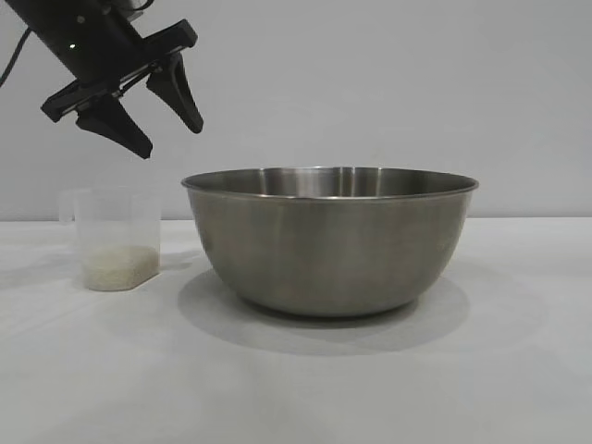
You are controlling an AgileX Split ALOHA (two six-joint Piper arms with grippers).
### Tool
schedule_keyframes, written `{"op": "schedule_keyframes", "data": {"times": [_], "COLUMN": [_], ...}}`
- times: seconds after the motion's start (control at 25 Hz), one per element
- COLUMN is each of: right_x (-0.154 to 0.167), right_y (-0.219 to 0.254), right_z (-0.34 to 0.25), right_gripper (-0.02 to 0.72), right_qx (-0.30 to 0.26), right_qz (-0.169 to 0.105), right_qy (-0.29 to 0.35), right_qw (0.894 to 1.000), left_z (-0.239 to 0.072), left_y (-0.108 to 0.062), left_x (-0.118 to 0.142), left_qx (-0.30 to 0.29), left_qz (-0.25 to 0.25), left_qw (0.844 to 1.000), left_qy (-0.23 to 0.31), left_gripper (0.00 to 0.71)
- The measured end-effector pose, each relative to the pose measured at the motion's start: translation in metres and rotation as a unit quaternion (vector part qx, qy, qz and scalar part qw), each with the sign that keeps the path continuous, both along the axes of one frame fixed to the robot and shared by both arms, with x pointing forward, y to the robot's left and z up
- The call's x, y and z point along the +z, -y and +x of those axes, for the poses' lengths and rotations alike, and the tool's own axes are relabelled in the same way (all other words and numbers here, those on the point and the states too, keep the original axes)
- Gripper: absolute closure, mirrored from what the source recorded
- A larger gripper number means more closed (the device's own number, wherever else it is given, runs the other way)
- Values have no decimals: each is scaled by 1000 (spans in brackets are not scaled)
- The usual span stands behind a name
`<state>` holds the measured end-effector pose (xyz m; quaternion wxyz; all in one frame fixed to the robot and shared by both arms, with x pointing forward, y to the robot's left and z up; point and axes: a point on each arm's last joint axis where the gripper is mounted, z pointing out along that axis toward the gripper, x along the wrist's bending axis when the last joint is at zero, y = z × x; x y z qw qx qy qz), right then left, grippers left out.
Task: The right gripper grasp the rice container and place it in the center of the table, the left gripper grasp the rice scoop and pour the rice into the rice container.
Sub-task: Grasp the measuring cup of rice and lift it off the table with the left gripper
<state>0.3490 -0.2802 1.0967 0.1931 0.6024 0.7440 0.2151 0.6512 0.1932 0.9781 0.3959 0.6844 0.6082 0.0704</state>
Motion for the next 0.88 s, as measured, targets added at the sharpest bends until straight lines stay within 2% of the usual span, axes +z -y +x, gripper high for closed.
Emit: {"op": "schedule_keyframes", "data": {"times": [0.36, 0.64, 0.88], "right_x": [-35, -45, -53], "right_y": [9, 15, 17], "right_z": [-67, -106, -120], "right_gripper": [206, 206, 206], "right_qx": [3, 18, 21], "right_qz": [31, 41, 42], "right_qy": [103, 196, 216], "right_qw": [994, 980, 975], "left_z": [1, 1, -1], "left_y": [-1, -1, 0], "left_x": [0, 0, -1], "left_qx": [6, 5, -12], "left_qz": [2, 2, 11], "left_qw": [1000, 1000, 1000], "left_qy": [5, 5, -2], "left_gripper": [284, 284, 284]}}
